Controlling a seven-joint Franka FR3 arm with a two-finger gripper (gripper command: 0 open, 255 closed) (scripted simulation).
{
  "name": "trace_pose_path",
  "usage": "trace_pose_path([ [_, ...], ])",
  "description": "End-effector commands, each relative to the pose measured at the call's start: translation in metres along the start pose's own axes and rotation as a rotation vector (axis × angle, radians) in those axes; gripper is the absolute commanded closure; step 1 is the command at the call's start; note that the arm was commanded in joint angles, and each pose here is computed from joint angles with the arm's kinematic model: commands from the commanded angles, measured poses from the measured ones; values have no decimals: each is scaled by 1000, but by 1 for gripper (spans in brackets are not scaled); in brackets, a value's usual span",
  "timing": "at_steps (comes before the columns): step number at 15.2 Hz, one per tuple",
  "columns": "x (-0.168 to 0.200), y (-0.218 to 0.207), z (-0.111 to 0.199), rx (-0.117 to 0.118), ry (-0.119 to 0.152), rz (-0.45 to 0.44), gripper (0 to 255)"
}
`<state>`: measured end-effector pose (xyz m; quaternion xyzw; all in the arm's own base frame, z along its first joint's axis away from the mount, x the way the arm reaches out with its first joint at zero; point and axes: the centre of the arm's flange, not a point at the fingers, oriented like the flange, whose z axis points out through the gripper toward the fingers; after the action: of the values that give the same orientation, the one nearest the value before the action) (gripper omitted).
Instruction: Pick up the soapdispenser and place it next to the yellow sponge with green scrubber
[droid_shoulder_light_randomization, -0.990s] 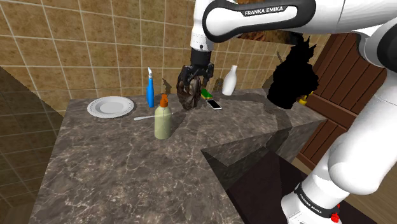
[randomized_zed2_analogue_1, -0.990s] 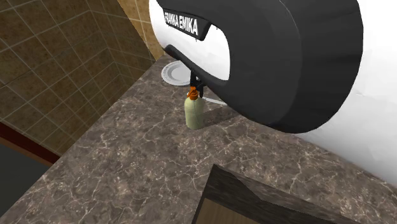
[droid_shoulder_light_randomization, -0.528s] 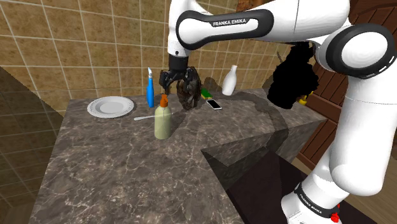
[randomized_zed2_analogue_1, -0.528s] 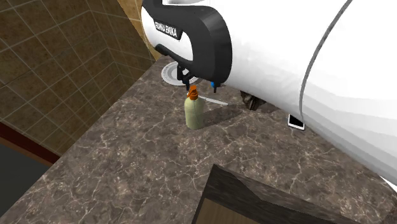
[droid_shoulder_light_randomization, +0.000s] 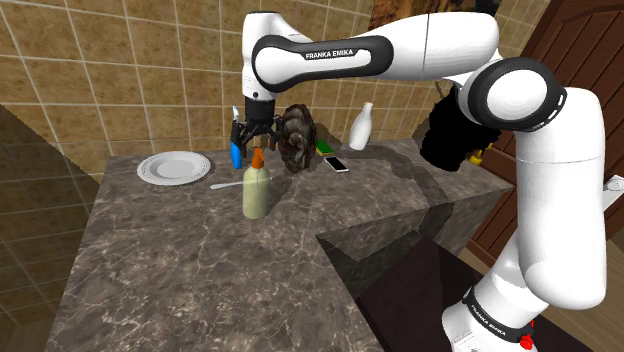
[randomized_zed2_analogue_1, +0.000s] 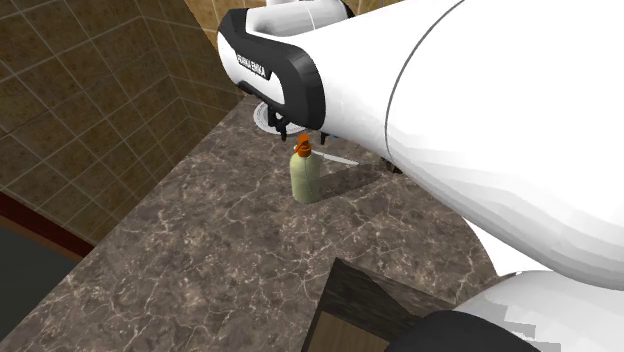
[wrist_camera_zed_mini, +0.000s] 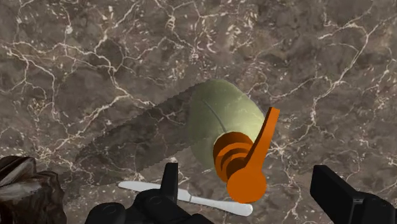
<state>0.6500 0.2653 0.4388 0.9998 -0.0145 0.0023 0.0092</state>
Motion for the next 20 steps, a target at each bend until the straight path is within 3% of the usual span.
trace_pose_path([
  [1,2,0,11,0,0,0,0],
  [3,2,0,24,0,0,0,0],
  [11,2,0,24,0,0,0,0],
  [12,2,0,24,0,0,0,255],
  [20,2,0,24,0,0,0,255],
])
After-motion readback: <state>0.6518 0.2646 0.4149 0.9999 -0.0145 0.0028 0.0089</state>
